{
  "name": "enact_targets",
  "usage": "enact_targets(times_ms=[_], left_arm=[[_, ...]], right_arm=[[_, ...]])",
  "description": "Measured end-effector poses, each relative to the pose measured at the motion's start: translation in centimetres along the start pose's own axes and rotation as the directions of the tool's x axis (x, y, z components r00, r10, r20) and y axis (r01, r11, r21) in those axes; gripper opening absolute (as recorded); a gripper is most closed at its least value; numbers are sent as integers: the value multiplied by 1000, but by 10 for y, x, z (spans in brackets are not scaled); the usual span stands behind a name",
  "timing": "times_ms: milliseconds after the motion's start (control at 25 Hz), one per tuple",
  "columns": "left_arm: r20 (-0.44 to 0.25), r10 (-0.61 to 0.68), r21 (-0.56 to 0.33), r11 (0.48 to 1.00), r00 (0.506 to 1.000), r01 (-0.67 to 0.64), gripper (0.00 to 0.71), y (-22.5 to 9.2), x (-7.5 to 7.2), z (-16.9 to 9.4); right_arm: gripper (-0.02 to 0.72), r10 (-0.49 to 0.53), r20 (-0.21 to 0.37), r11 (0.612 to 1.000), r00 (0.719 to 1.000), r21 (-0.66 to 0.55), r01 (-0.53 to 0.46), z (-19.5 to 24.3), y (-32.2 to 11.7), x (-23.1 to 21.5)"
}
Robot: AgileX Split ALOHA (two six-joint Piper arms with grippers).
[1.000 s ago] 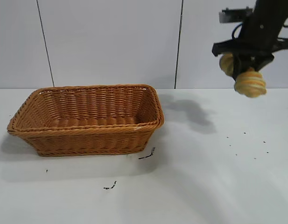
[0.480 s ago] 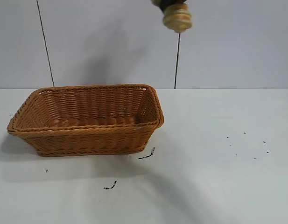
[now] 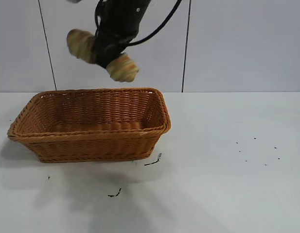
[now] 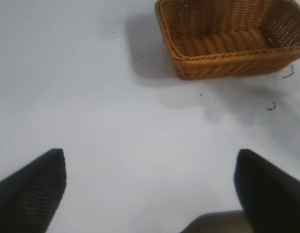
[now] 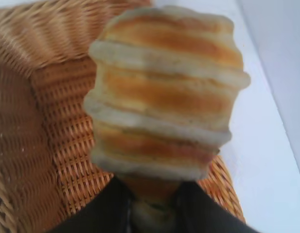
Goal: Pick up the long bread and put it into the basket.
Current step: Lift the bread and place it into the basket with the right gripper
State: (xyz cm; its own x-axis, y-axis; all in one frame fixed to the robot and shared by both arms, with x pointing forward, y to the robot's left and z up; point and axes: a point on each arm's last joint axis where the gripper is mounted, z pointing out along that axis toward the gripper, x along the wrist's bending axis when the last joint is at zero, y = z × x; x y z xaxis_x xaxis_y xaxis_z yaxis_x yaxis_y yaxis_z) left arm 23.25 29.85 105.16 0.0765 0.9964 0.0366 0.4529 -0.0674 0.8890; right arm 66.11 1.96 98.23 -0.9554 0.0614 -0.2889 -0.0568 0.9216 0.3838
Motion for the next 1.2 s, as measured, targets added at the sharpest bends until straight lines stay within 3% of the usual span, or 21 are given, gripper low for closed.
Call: enact_targets(times_ms=[160,280,360,480,560,840,920,1080,1200], left_arm=[[0,0,0,1000,1000,0,692,0,0,0],[0,0,0,1000,1000,0,692,0,0,0],[0,0,0,1000,1000,0,692,0,0,0],[0,0,0,1000,1000,0,692,0,0,0],[0,0,0,1000,1000,0,692,0,0,0],[0,0,0,1000,1000,0,692,0,0,0],[0,0,0,1000,1000,0,692,0,0,0],[0,0,0,1000,1000,0,692,0,0,0],[0,0,0,1000,1000,0,692,0,0,0]], right_arm=[[113,10,-12,1000,1000,-10,-10,8,-1,1],[185,18,-10,1000,1000,-23,-18,12,0,1],[295,23,-11,999,1000,-23,-23,16,-2,2],[540,61,-20,998,998,-17,-62,23,-4,3],[640,85,-19,996,996,-17,-85,24,-4,3],[689,213,-16,977,977,-23,-214,19,-2,2],[689,344,-9,938,939,-37,-344,9,1,0],[689,607,22,793,794,-88,-603,-25,9,-8],[689,704,46,708,709,-124,-695,-45,4,-19]])
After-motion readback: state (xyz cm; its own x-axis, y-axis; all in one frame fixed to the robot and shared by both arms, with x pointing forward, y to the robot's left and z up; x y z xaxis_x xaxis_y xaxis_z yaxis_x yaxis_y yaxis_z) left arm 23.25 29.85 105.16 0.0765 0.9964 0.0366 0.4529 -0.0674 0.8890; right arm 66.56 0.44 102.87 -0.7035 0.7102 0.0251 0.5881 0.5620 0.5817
